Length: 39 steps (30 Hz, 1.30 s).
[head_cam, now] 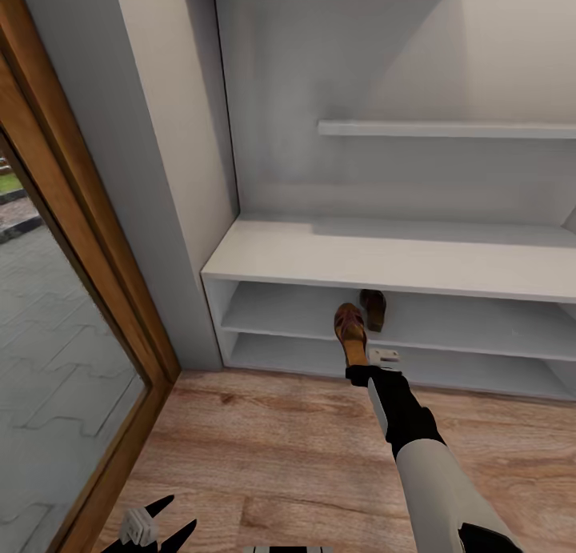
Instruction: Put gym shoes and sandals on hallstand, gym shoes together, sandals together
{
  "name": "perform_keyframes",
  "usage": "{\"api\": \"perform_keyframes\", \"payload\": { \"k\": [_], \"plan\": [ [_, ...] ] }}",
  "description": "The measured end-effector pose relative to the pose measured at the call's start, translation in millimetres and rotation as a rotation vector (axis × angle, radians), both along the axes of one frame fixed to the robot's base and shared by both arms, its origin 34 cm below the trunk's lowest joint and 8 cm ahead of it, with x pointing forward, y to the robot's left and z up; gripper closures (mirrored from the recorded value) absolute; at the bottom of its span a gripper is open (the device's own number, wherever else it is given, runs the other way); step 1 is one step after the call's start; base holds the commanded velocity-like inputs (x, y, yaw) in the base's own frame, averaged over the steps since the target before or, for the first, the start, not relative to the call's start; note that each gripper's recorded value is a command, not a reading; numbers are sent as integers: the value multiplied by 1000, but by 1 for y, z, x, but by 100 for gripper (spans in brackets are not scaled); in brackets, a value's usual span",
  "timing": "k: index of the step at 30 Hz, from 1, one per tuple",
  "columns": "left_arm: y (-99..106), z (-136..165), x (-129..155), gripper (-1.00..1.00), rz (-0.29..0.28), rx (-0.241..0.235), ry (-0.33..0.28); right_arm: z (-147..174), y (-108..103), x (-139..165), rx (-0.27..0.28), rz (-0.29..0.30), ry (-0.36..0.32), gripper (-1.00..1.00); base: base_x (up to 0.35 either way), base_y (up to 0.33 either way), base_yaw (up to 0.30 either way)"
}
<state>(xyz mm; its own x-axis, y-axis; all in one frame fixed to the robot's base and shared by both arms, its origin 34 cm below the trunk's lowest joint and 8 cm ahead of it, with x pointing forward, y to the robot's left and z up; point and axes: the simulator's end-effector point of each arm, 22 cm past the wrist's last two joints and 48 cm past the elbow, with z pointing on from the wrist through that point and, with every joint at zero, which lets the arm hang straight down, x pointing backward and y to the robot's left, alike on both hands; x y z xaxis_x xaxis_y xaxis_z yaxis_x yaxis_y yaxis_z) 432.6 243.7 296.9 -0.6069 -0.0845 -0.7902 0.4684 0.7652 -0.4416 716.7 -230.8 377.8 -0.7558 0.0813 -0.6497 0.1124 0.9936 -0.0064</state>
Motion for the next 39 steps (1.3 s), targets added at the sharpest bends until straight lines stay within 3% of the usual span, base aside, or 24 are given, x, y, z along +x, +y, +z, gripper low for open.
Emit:
{"api": "perform_keyframes", "payload": {
  "k": [22,31,39],
  "plan": [
    [0,0,0,-100,0,0,-1,1,-1,0,1,-1,-2,100,203,28,0],
    [0,1,1,-100,1,0,-1,2,-1,1,0,-2,-5,100,47,6,0],
    [1,-14,-8,-100,1,1,41,-24,-2,-4,1,-6,33,100,0,0,0]
  ]
}}
